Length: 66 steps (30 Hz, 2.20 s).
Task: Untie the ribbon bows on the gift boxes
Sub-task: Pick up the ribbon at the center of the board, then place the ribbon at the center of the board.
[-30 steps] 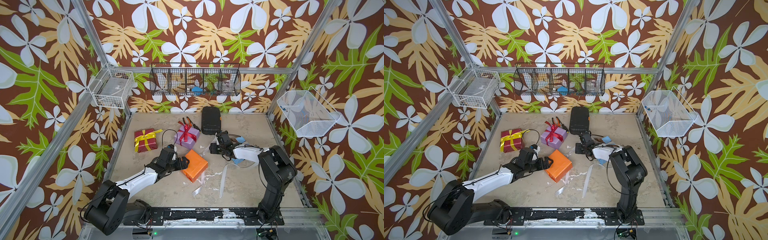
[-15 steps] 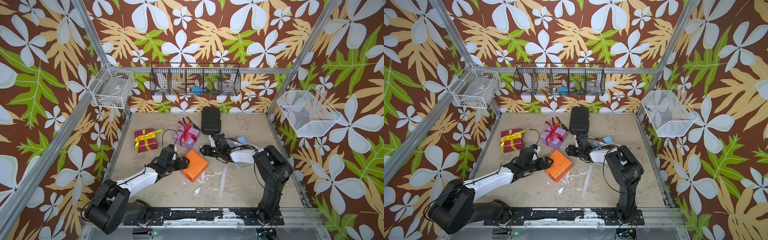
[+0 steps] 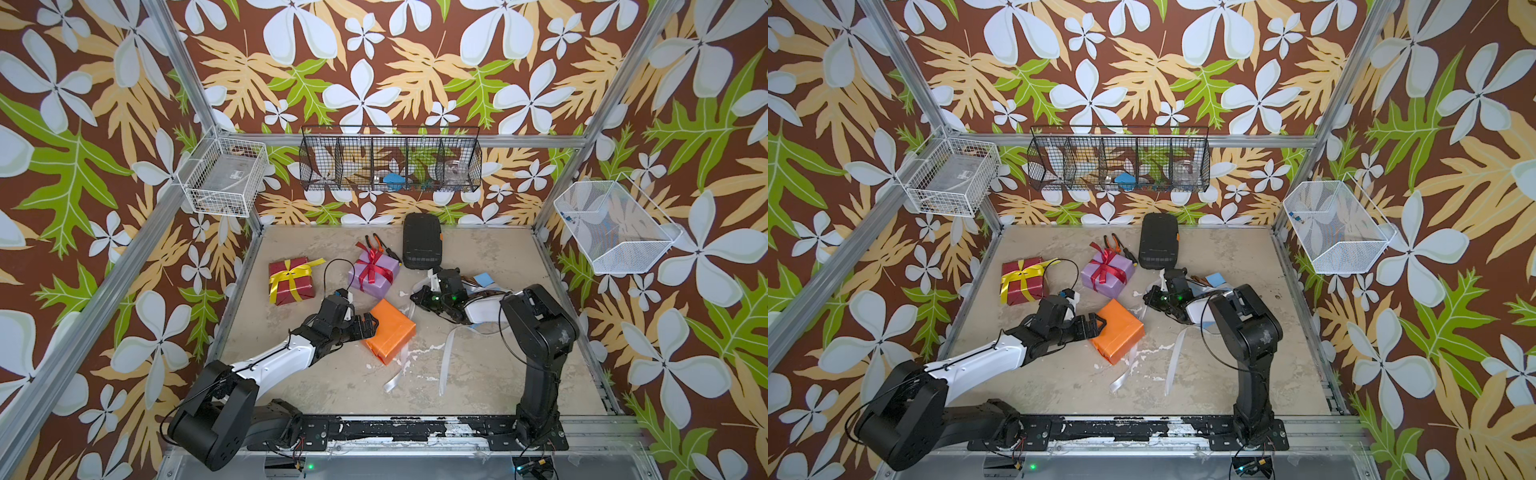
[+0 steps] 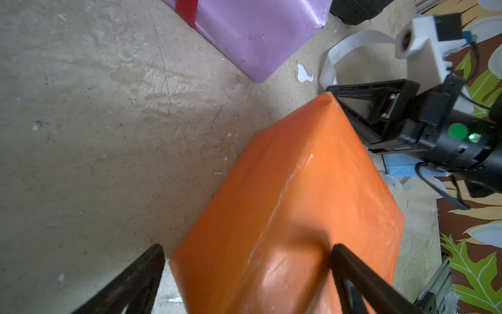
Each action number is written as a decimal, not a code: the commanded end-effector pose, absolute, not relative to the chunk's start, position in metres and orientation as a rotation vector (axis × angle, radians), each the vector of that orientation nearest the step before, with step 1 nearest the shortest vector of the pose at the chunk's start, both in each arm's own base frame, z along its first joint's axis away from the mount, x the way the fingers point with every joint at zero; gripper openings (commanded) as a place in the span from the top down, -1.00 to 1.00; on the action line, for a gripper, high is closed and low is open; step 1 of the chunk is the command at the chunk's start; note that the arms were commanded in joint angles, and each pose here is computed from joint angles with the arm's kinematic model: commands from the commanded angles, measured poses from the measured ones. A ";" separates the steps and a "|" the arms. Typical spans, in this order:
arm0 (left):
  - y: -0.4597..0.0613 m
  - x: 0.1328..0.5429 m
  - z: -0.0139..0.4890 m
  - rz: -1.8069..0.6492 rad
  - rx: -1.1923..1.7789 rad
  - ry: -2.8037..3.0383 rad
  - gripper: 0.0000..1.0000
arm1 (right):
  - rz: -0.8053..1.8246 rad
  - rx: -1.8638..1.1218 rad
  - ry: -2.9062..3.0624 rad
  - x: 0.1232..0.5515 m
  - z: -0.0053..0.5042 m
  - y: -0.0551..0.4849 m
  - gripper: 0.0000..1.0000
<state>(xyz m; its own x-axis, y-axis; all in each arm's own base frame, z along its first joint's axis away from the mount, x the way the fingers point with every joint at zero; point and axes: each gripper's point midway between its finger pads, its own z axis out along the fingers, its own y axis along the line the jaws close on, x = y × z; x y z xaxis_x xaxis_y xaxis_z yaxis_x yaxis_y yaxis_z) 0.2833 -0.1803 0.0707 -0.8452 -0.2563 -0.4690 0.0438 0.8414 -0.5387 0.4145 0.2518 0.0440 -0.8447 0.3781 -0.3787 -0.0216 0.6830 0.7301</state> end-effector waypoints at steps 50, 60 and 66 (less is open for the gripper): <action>-0.229 0.311 0.191 -0.973 0.122 2.136 -0.94 | -0.028 0.177 1.716 0.323 0.430 0.048 1.00; -0.224 0.313 0.171 -0.917 0.079 2.216 -0.94 | -0.101 0.436 2.020 0.318 0.233 -0.021 1.00; -0.223 0.314 0.170 -0.905 0.076 2.222 -0.94 | -0.123 0.751 2.053 0.294 0.154 -0.086 1.00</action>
